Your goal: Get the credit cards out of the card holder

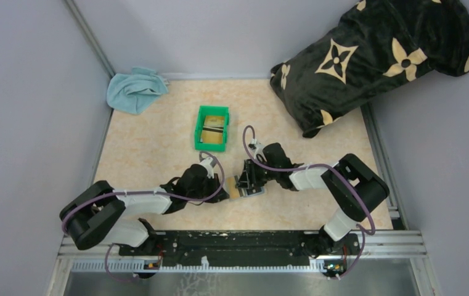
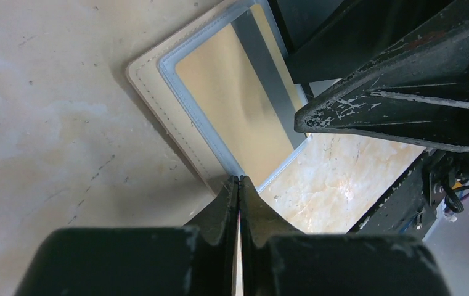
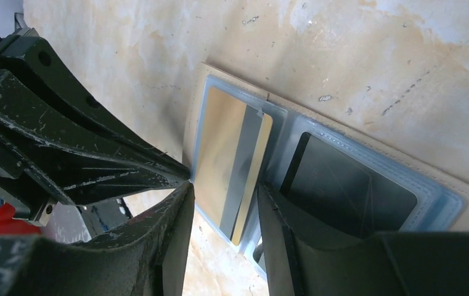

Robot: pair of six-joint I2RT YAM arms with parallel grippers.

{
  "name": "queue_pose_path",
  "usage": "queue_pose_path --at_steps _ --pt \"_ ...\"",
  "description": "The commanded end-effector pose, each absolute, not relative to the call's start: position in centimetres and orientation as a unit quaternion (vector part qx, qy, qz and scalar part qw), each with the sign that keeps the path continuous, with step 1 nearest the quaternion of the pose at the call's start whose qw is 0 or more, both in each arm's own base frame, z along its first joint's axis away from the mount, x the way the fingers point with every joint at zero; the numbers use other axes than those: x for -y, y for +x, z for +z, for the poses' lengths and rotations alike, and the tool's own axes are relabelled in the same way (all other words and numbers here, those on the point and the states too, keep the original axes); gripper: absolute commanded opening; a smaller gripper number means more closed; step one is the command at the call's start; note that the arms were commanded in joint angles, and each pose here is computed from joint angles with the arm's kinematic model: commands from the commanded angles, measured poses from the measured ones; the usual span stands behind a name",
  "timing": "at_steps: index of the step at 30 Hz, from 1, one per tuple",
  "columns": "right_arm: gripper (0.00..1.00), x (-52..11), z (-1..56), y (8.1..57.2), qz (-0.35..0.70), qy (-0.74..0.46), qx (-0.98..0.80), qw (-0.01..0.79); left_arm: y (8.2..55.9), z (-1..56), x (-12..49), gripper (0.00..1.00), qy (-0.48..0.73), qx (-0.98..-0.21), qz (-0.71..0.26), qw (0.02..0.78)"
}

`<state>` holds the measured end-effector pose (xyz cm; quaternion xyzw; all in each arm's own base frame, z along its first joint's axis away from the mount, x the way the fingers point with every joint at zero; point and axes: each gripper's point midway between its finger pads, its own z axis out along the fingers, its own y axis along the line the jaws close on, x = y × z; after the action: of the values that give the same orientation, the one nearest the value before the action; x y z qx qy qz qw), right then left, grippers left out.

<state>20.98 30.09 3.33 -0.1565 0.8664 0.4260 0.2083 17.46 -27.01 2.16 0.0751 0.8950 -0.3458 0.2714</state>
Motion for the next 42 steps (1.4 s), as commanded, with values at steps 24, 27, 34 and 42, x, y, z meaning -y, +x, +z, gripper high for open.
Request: queue_pose_path --at_steps 24,27,34,42 --pt "0.37 -31.9 6.4 18.9 0.524 -0.179 -0.808 0.202 16.8 -0.5 27.4 0.05 0.08 -0.9 -0.35 0.246" --pt "0.37 -32.1 6.0 18.6 0.527 -0.181 -0.808 0.19 16.8 -0.3 27.4 0.05 0.079 -0.899 -0.35 0.249" --pt "0.37 -31.5 3.4 18.8 0.481 -0.19 -0.838 0.175 17.1 0.3 27.2 0.05 0.078 -0.898 -0.347 0.259" --pt "0.24 -31.5 4.0 19.1 0.489 -0.182 -0.835 0.176 17.3 -0.3 27.0 0.05 0.071 -0.903 -0.338 0.255"
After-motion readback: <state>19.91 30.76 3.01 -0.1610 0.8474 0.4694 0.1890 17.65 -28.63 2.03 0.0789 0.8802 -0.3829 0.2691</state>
